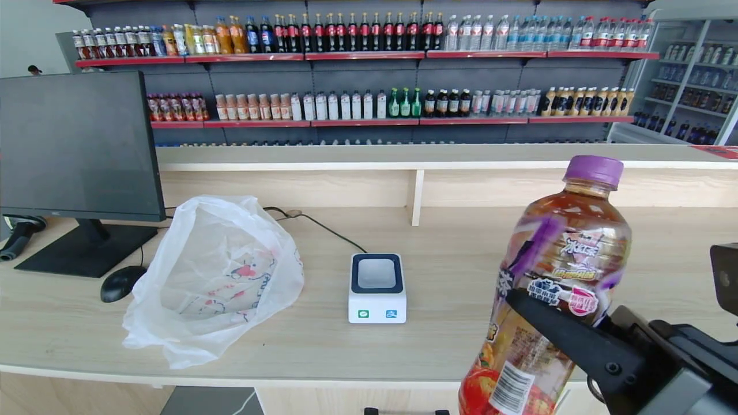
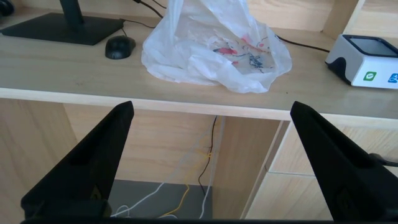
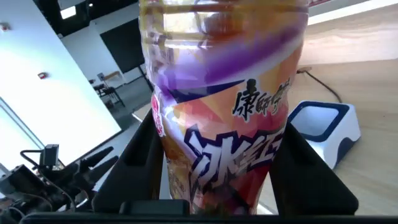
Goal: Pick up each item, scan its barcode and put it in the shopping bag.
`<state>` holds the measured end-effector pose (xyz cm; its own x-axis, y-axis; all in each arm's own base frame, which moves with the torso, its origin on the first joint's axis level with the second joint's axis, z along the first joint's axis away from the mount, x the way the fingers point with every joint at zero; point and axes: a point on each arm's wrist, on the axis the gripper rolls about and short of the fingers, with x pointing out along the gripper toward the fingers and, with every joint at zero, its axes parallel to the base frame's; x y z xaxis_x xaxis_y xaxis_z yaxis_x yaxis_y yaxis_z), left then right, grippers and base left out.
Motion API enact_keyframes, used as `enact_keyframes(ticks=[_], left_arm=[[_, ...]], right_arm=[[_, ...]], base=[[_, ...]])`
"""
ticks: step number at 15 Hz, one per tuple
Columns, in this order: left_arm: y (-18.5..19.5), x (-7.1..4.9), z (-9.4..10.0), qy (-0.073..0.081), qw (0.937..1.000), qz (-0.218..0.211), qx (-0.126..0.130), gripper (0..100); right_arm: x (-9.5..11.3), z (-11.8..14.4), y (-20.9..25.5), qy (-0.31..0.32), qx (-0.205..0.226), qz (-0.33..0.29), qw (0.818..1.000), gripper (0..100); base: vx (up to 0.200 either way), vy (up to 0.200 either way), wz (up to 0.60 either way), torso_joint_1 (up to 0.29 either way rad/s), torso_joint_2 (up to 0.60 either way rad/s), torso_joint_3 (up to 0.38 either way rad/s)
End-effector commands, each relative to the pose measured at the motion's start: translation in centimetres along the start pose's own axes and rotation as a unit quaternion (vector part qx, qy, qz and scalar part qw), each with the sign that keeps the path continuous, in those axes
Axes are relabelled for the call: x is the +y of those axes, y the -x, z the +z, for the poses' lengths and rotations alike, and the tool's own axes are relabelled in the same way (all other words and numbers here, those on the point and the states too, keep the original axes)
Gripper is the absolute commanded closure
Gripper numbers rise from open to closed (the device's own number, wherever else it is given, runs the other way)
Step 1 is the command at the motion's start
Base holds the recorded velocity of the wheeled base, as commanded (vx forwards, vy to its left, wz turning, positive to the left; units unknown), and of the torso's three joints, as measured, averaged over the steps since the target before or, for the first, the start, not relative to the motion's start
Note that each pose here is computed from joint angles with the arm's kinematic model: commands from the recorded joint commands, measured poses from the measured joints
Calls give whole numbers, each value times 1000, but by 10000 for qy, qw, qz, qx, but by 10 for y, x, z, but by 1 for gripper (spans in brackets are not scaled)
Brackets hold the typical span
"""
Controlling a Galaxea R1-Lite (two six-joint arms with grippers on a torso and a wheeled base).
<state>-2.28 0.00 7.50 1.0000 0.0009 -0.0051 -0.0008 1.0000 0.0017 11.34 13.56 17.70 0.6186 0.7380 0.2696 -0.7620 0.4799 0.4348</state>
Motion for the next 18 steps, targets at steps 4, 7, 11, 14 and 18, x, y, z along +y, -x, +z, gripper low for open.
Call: enact_keyframes(ticks=[4, 7, 11, 14, 18], left_arm=[[0, 0, 0, 1, 10000, -4, -3, 0], [0, 0, 0, 1, 10000, 3, -3, 0], [0, 0, 0, 1, 10000, -4, -3, 0], [0, 0, 0, 1, 10000, 3, -3, 0], [0, 0, 0, 1, 10000, -4, -3, 0]], right_arm=[[6, 5, -18, -444, -145, 243, 9986, 100], [16, 15, -21, -903, -355, 521, 9939, 100], [31, 23, -25, -1261, -471, 904, 9868, 100], [43, 18, -24, -1442, -293, 1163, 9823, 100], [47, 15, -32, -1969, -193, 1243, 9723, 100]], base=[[0, 0, 0, 0, 0, 0], [0, 0, 0, 0, 0, 0], [0, 0, 0, 0, 0, 0], [0, 0, 0, 0, 0, 0], [0, 0, 0, 0, 0, 0]])
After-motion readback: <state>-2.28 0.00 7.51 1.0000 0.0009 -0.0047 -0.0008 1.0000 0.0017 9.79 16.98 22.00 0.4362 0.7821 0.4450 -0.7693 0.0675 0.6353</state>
